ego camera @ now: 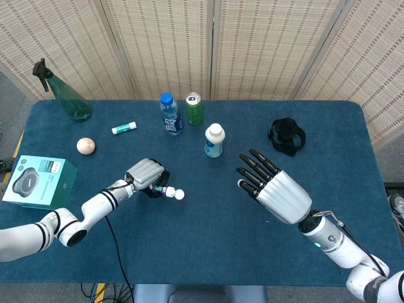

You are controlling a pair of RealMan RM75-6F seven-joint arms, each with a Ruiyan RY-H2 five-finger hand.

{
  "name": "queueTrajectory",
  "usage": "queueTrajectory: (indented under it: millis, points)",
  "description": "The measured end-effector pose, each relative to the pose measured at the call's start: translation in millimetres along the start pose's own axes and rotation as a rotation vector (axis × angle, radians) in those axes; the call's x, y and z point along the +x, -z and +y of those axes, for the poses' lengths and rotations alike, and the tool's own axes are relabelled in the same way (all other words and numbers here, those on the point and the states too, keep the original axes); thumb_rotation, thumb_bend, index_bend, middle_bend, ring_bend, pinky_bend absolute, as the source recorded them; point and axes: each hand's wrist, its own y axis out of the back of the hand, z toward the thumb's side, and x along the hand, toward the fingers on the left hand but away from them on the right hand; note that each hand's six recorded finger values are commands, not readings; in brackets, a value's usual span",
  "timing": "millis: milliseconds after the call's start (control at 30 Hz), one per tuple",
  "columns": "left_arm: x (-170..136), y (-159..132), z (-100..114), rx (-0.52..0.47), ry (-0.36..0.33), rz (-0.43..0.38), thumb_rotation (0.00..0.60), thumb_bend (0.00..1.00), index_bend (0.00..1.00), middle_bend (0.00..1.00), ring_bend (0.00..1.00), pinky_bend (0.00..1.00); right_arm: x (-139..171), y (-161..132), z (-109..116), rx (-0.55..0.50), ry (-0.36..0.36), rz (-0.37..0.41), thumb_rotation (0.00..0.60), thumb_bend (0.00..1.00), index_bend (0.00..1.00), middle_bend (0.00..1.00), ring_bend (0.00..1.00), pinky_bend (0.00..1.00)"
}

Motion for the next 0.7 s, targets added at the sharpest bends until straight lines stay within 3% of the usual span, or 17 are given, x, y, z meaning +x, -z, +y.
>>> queueTrajectory:
  millis: [233,467,700]
  points:
    - [1.6,2.5,-10.8,0.009,0.024,0.052,0.600,0.41,0.52,0.53,0.33,0.24,1.6,1.2,-1.4,-0.005,-0.004,-0.005,0.600,0.22,0.53,0.37,0.14,0.16]
    - [2.1,5.8,-17.0,0.009,0.068,0.080,0.600,0.41,0.34,0.40,0.25,0.24,3.3,3.4,-1.3,-0.003,-0.006,-0.013,0.600,0.22,0.53,0.37,0.14,0.16]
    - [-2.6,12.8,-8.4,-0.021,0.042,0.107,0.600,0.41,0.26,0.30,0.20,0.24,6.5,13.1,2.7,0.010,0.001,-0.045,0.600,0.22,0.53,0.37,0.14,0.16]
